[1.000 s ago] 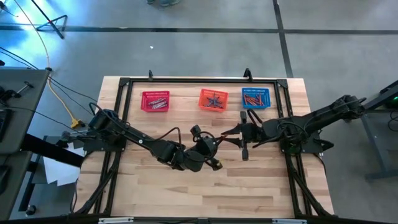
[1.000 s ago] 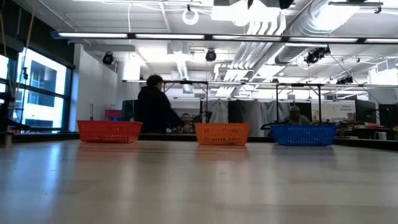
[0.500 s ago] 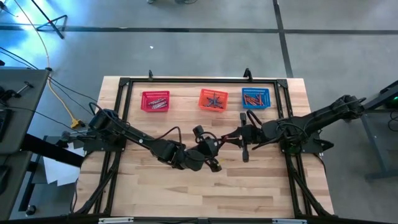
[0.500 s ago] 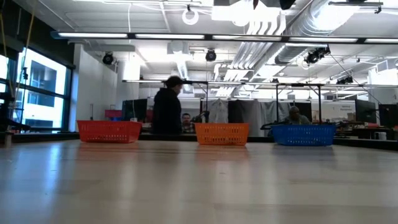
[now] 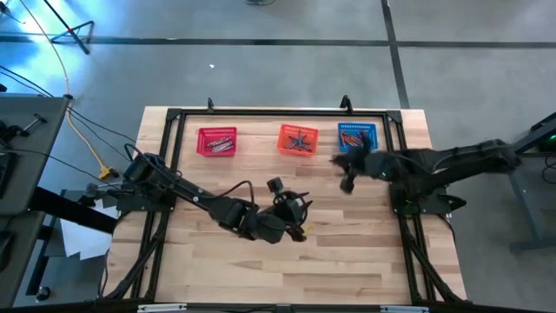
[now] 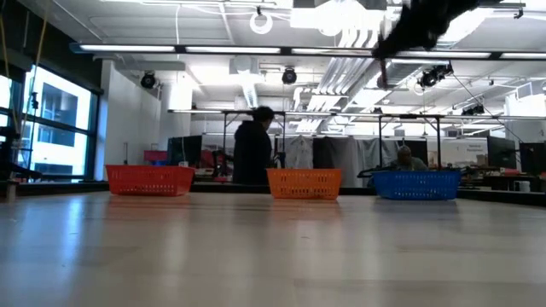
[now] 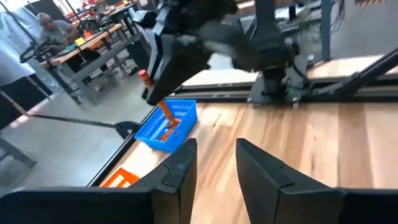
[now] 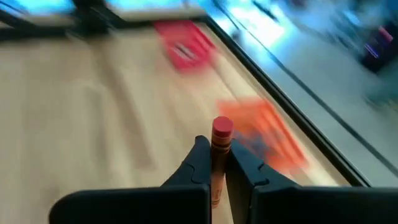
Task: Sort crayons
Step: Put the orange crayon into the blue bin, then return to Home Position
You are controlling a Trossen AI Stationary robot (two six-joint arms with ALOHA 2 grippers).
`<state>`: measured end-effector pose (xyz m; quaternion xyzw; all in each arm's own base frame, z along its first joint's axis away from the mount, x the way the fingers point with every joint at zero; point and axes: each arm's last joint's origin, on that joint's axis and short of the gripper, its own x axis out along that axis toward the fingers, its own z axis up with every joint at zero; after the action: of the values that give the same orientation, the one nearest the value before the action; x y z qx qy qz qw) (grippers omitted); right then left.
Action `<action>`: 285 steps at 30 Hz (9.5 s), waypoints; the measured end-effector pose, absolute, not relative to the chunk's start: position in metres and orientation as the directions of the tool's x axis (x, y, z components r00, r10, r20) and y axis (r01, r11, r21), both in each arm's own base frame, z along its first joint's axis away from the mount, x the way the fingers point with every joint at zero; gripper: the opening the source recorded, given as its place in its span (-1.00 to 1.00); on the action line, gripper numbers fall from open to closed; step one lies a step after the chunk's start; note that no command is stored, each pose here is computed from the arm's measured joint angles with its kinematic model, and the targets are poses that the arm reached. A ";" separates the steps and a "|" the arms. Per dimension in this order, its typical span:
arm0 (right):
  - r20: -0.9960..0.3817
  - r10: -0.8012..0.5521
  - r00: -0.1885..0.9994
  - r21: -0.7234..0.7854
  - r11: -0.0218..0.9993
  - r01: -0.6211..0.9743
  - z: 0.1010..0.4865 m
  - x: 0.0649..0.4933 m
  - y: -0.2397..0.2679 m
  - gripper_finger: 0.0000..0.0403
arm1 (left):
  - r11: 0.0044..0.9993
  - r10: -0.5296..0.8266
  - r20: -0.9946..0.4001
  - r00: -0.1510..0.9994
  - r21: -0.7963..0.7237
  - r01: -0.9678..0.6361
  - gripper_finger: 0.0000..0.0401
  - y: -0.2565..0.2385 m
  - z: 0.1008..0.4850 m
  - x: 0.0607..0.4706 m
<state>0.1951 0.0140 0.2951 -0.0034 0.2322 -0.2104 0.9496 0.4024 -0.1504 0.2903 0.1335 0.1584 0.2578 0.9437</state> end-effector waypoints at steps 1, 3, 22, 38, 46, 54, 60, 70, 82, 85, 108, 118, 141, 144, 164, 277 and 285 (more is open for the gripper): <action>-0.475 -0.435 0.765 -0.110 0.892 0.439 0.292 0.192 0.006 -0.97 | 0.830 0.530 -0.236 0.815 0.342 -0.441 -0.50 -0.151 0.289 0.402; -0.531 -0.494 0.688 -0.128 0.850 0.511 0.286 0.187 -0.010 -0.97 | 0.825 0.535 -0.249 0.807 0.361 -0.435 -0.49 -0.150 0.287 0.401; -0.852 -0.471 0.229 -0.148 0.636 0.758 0.212 0.170 -0.169 -0.95 | 0.830 0.532 -0.318 0.785 0.378 -0.410 -0.49 -0.156 0.277 0.393; -0.899 -0.409 0.160 -0.151 0.629 0.762 0.189 0.172 -0.181 -0.60 | 0.829 0.534 -0.322 0.782 0.383 -0.408 -0.49 -0.156 0.277 0.392; -0.900 -0.406 0.157 -0.150 0.628 0.763 0.189 0.172 -0.181 -0.47 | 0.829 0.535 -0.321 0.781 0.377 -0.413 -0.50 -0.156 0.277 0.392; -0.897 -0.312 0.313 0.025 0.671 0.741 0.198 0.173 -0.174 -0.46 | 0.749 0.640 -0.260 0.723 0.420 -0.512 -0.50 -0.153 0.279 0.390; -0.780 -0.165 0.603 0.277 0.774 0.569 0.230 0.171 -0.156 -0.46 | 0.679 0.714 -0.262 0.649 0.486 -0.550 -0.50 -0.151 0.286 0.366; -0.519 -0.016 0.855 0.307 0.930 0.204 0.293 0.163 -0.079 -0.46 | 0.633 0.773 -0.389 0.501 0.410 -0.657 -0.50 -0.133 0.303 0.287; -0.441 0.084 0.894 0.177 0.984 -0.005 0.301 0.164 0.016 -0.46 | 0.526 0.798 -0.524 0.298 0.365 -0.768 -0.50 -0.128 0.239 0.229; -0.428 0.121 0.896 0.165 0.985 -0.054 0.276 0.166 0.036 -0.46 | 0.498 0.799 -0.523 0.297 0.298 -0.814 -0.50 -0.126 0.216 0.221; -0.155 0.199 0.968 0.220 0.962 -0.163 0.146 0.130 0.063 -0.46 | 0.520 0.805 -0.454 0.382 0.228 -0.824 -0.50 -0.127 0.200 0.220; -0.200 0.180 0.963 0.149 0.977 -0.152 0.142 0.129 0.062 -0.46 | 0.522 0.798 -0.458 0.390 0.205 -0.828 -0.50 -0.128 0.199 0.221; 0.015 0.191 0.981 0.230 0.955 -0.190 0.170 0.103 0.047 -0.46 | 0.563 0.797 -0.376 0.472 0.181 -0.806 -0.49 -0.132 0.199 0.229; 0.082 0.189 0.978 0.250 0.946 -0.204 0.177 0.098 0.045 -0.46 | 0.563 0.798 -0.372 0.474 0.182 -0.806 -0.49 -0.132 0.200 0.229; 0.251 0.174 0.952 0.297 0.922 -0.247 0.191 0.085 0.037 -0.46 | 0.578 0.792 -0.374 0.483 0.200 -0.791 -0.49 -0.133 0.199 0.231; 0.203 0.180 0.962 0.285 0.930 -0.234 0.186 0.086 0.038 -0.46 | 0.994 -0.042 -0.020 0.999 -0.099 0.040 -0.49 -0.017 0.166 0.104; 0.203 0.180 0.962 0.285 0.930 -0.234 0.186 0.086 0.038 -0.46 | 0.994 -0.042 -0.019 0.999 -0.099 0.040 -0.49 -0.017 0.167 0.104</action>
<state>0.0864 0.0380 0.1860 0.1549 -0.0871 0.1058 0.9784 0.1039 -0.0166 0.1665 -0.0492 0.0107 -0.0206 0.9985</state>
